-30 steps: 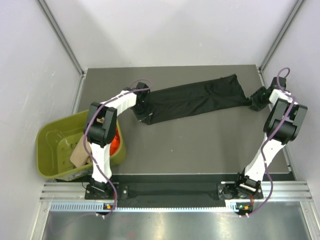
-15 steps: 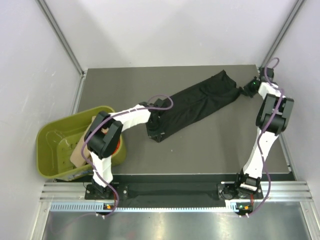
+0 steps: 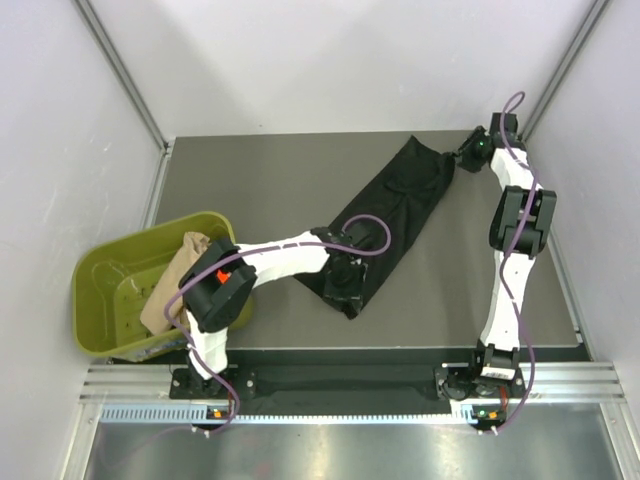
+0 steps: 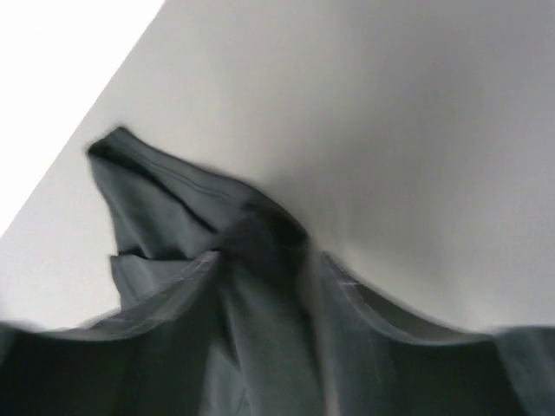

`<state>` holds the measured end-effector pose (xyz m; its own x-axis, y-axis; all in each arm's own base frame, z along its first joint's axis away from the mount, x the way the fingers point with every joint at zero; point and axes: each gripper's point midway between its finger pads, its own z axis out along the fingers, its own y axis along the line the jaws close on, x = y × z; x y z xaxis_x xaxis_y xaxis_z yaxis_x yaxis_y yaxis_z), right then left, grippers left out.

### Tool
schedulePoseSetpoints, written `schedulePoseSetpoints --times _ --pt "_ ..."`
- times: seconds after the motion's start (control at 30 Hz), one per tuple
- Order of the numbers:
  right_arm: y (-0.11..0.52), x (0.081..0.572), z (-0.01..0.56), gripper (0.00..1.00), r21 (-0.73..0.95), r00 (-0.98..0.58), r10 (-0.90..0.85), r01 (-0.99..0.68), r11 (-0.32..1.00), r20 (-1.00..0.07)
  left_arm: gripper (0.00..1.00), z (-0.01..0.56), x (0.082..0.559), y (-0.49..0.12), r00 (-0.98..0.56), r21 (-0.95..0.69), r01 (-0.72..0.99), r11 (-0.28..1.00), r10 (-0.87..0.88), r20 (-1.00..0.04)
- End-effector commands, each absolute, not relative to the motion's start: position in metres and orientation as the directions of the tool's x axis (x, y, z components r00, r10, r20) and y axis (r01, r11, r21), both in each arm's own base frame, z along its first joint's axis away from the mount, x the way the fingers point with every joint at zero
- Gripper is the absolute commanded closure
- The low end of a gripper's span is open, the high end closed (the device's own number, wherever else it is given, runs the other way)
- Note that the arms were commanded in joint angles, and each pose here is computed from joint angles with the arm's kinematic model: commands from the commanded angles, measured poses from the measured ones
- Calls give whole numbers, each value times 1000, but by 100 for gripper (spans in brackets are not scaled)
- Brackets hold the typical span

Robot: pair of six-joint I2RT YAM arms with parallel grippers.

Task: Fold and stack the t-shirts
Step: Fold the tshirt

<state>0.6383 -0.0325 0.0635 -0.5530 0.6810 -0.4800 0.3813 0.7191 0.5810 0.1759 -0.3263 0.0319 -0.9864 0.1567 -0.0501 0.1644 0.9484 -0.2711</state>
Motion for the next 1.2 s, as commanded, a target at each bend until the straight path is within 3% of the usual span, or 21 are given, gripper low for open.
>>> schedulePoseSetpoints --times 0.0,0.1,0.2,0.23,0.33,0.57,0.77,1.17 --pt "-42 633 105 47 551 -553 643 352 756 -530 45 104 212 -336 -950 -344 271 899 192 -246" --pt "-47 603 144 37 483 -570 601 365 796 -560 44 132 243 -322 -942 -359 254 898 146 -302" --pt "-42 563 143 29 402 -625 563 395 826 -541 45 150 280 -299 -941 -406 203 891 62 -334" --pt "-40 550 170 26 393 -608 549 383 836 -574 46 152 288 -294 -944 -431 192 882 45 -327" --pt "-21 506 179 23 364 -650 518 370 855 -556 48 152 324 -265 -939 -438 129 890 -32 -342" --pt "45 419 145 15 446 -768 483 288 847 -420 47 108 355 -241 -973 -343 99 934 19 -230" --pt "53 420 124 16 482 -756 505 288 828 -417 46 84 351 -221 -978 -252 82 964 28 -208" --pt "22 492 72 33 460 -733 515 306 833 -445 46 51 311 -189 -985 -172 84 981 56 -161"
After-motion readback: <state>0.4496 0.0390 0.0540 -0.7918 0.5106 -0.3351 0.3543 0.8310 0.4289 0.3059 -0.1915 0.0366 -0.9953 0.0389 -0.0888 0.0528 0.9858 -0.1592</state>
